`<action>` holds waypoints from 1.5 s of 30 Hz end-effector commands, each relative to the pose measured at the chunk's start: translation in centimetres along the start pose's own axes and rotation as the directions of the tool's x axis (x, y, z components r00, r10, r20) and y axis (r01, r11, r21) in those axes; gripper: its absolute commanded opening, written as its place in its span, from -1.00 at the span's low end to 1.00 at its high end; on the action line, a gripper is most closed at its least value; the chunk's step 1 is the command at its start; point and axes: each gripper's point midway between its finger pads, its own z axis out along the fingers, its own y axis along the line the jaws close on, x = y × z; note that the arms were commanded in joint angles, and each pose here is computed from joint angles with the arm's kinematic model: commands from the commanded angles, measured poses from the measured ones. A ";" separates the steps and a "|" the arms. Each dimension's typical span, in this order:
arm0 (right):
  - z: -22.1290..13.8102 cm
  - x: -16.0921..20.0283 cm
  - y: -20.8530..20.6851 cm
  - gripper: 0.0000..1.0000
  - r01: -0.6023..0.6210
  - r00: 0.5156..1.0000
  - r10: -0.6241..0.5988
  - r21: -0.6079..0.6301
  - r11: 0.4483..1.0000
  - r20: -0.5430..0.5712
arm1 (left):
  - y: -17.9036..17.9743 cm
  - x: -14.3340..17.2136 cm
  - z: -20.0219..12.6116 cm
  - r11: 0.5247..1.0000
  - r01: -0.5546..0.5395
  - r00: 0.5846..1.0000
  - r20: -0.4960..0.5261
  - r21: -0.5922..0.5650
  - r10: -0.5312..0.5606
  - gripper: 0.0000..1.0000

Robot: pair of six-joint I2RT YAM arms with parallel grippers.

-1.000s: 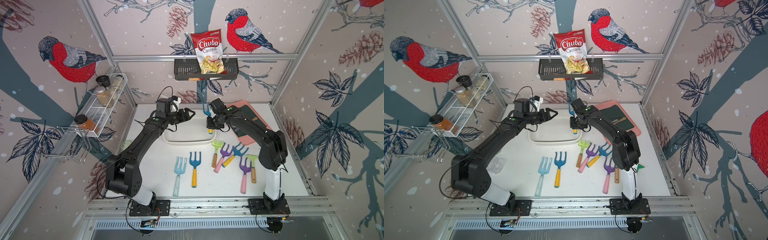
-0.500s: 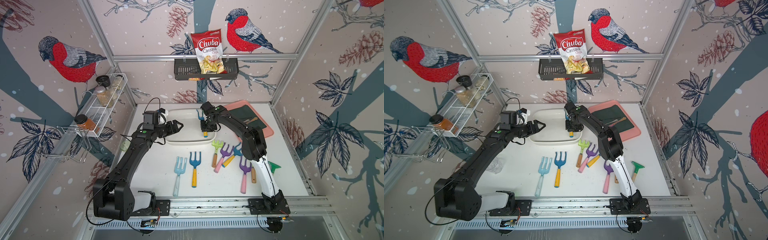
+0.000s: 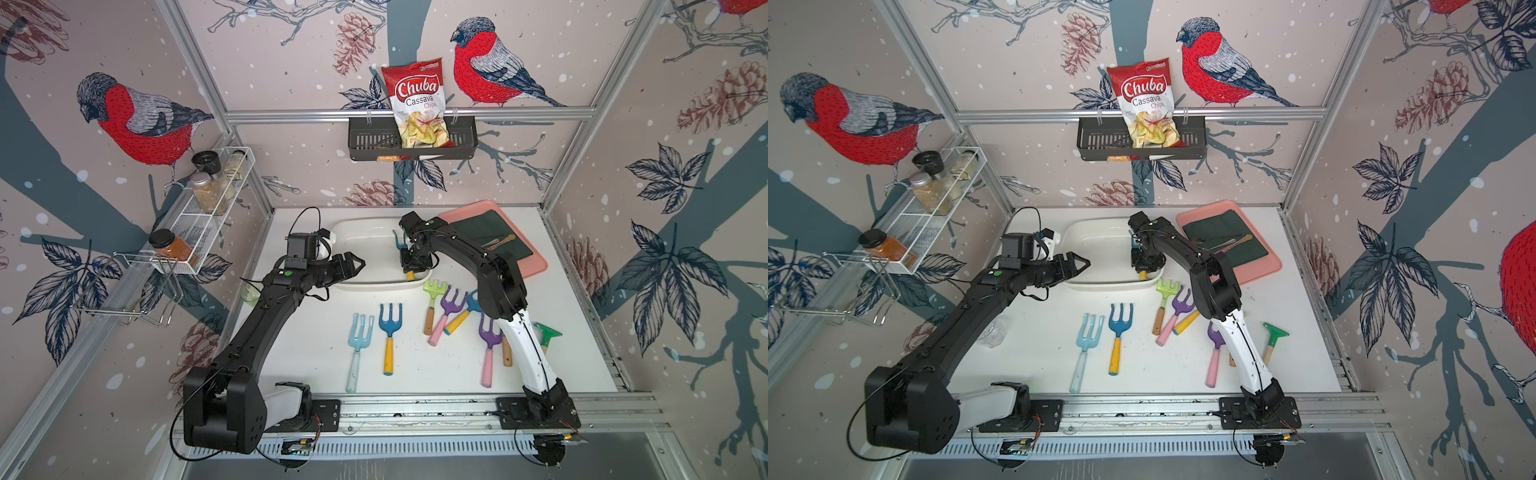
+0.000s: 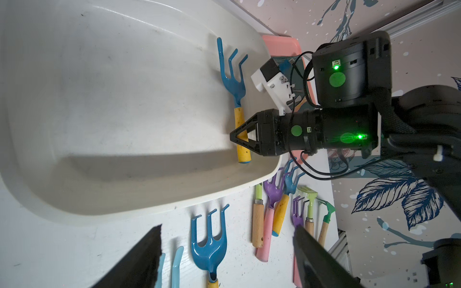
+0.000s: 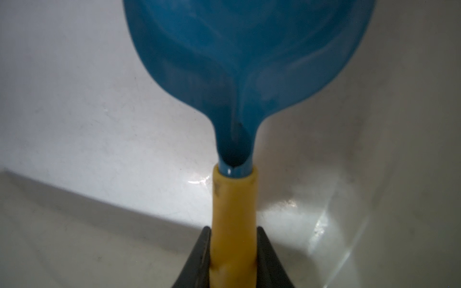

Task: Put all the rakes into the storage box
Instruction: Place the rake in the storage box.

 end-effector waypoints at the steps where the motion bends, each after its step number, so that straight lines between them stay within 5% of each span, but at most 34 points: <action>1: 0.5 0.4 -0.3 -0.61 0.019 0.999 -0.019 0.011 1.000 -0.026 | 0.0 0.1 -0.2 1.000 -0.013 1.000 0.004 0.005 0.013 0.65; 20: 0.7 0.6 -0.7 -0.11 0.028 0.999 -0.027 0.033 0.999 -0.032 | 2.1 3.3 -0.4 0.999 0.004 0.999 -0.032 -0.053 -0.006 0.65; 28: -7.1 -3.2 1.3 -0.04 -0.003 0.989 0.007 -0.032 0.999 0.146 | 4.7 6.4 -0.8 0.983 0.010 0.995 -0.099 -0.182 -0.028 0.63; 34: -15.0 -5.1 1.4 -0.01 -0.009 0.957 0.038 -0.101 0.995 0.289 | 5.5 11.6 -0.2 0.951 -0.050 0.974 -0.227 -0.305 -0.021 0.62; 45: -18.6 -2.2 -0.4 0.00 0.021 0.945 0.021 -0.124 0.992 0.327 | 5.8 16.6 -0.1 0.908 -0.005 0.959 -0.258 -0.420 -0.114 0.54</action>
